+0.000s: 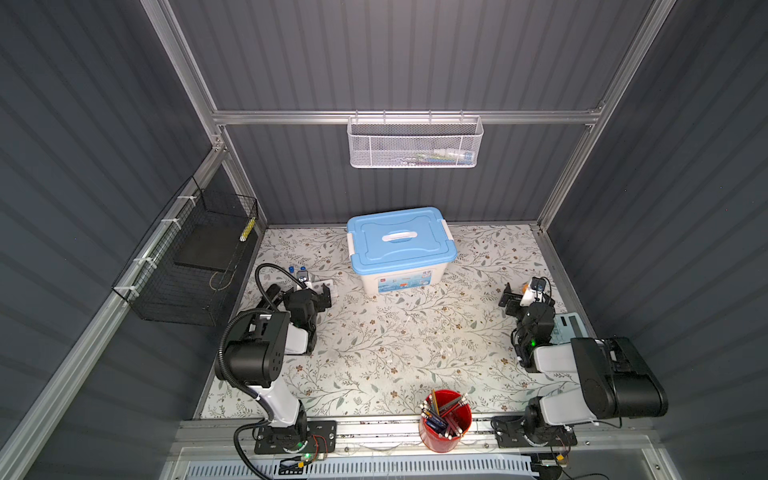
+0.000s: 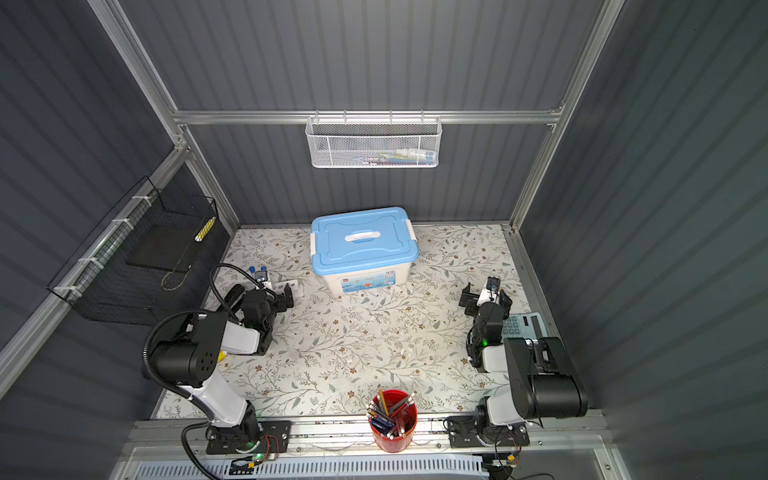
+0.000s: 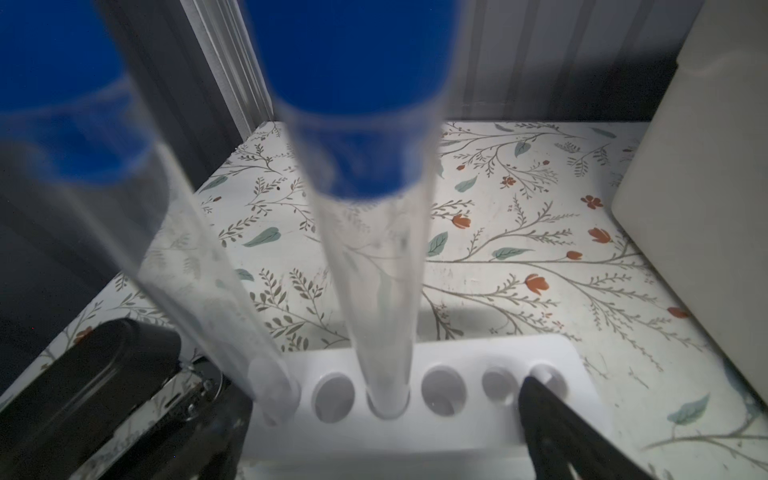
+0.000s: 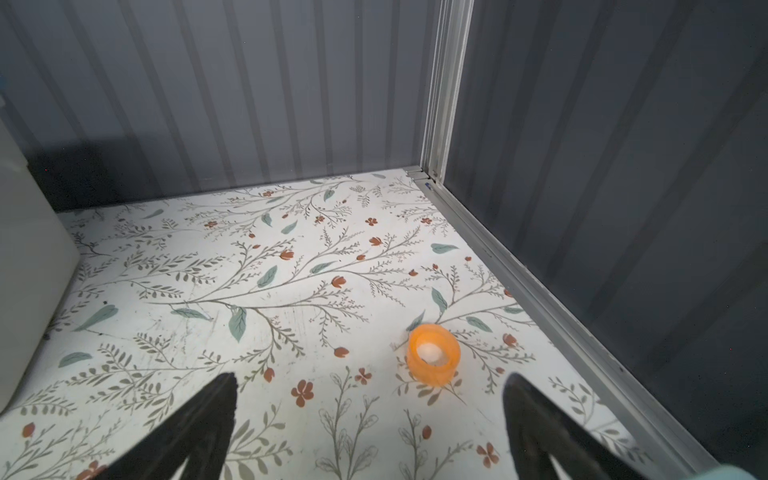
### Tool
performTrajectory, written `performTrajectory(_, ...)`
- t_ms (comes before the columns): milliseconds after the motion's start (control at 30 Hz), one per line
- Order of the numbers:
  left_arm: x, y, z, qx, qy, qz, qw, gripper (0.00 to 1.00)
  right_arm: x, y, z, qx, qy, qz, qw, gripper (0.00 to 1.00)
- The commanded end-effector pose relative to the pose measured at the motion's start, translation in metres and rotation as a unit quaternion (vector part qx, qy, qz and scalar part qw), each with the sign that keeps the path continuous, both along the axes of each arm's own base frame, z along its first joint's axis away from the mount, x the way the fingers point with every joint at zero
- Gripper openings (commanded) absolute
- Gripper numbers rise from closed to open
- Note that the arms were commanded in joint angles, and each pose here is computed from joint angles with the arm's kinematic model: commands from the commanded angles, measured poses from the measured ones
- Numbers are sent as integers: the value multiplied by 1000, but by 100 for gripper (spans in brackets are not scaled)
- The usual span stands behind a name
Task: Organize the chemistry lab equipment
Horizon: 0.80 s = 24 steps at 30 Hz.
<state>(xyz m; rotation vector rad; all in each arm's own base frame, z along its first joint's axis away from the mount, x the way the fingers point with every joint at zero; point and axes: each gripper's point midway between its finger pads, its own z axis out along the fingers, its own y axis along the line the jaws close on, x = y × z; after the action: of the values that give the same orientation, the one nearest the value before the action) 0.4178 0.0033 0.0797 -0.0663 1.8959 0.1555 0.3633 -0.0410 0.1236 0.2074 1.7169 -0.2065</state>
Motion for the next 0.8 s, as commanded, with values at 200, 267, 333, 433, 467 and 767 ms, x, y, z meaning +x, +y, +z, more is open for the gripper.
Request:
performTrajectory(200, -2, -1, -15, 0, 38, -2, 999, 100, 5, 2, 4, 14, -6, 9, 1000, 99)
performTrajectory(267, -2, -1, -15, 0, 38, -2, 999, 100, 7, 2, 4, 13, -7, 9, 1000, 99)
performTrajectory(333, -2, -1, -15, 0, 38, -2, 999, 100, 7, 2, 3, 13, -1, 9, 1000, 99)
performTrajectory(433, -2, -1, -14, 0, 37, -2, 999, 100, 8, 2, 4, 13, -2, 8, 1000, 99)
performTrajectory(467, -2, -1, -15, 0, 38, -2, 999, 100, 8, 1, 3, 14, -1, 5, 1000, 99)
performTrajectory(767, -2, -1, -14, 0, 37, -2, 999, 100, 11, 20, 2, 9, 6, 68, 998, 99)
